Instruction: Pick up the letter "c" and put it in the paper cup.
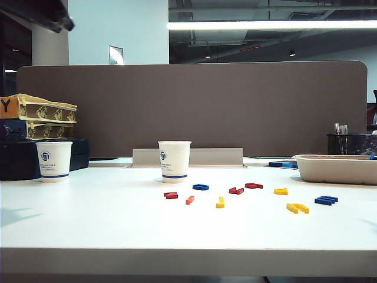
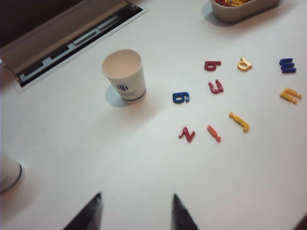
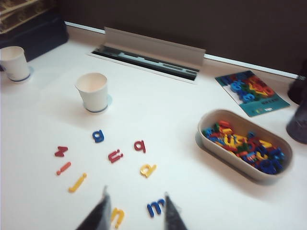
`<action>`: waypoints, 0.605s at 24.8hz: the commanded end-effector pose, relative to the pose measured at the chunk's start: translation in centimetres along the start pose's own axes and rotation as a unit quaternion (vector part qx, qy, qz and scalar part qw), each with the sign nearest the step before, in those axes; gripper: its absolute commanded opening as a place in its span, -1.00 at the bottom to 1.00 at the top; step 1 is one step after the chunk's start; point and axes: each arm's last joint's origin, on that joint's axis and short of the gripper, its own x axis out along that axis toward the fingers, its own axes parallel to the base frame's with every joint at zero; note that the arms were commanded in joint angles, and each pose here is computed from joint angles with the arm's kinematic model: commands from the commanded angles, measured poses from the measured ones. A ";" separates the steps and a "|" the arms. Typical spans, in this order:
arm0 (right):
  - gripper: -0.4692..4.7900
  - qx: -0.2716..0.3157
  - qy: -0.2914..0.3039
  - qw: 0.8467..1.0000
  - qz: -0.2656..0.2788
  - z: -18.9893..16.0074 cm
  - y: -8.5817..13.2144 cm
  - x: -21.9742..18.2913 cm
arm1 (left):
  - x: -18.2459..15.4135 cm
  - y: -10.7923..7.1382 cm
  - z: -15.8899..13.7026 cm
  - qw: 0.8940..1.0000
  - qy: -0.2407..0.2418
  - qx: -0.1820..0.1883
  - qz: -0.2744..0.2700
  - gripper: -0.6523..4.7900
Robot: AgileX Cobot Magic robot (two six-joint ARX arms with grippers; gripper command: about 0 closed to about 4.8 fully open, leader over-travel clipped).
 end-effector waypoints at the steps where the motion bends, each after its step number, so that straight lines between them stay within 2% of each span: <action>1: -0.40 -0.010 0.007 1.000 -0.012 -0.3 0.2 -0.9 | -0.8 -0.5 -0.9 1.000 0.003 -0.010 -0.002 -0.10; 7: -0.51 -0.015 0.012 1.000 -0.011 -1.0 0.5 -2.2 | -2.2 -1.4 -2.5 0.999 -0.014 -0.030 0.003 -0.10; 9: -0.65 -0.014 0.018 1.000 -0.011 -1.5 0.8 -3.1 | -3.0 -1.8 -3.2 0.999 -0.022 -0.042 0.006 -0.11; 13: -0.68 -0.013 0.019 1.000 -0.012 -2.3 1.0 -3.8 | -3.6 -2.2 -3.9 0.998 -0.024 -0.051 0.007 -0.14; 15: -0.70 -0.013 0.021 1.000 -0.012 -2.7 1.2 -4.2 | -3.9 -2.4 -4.2 0.998 -0.022 -0.052 0.005 -0.29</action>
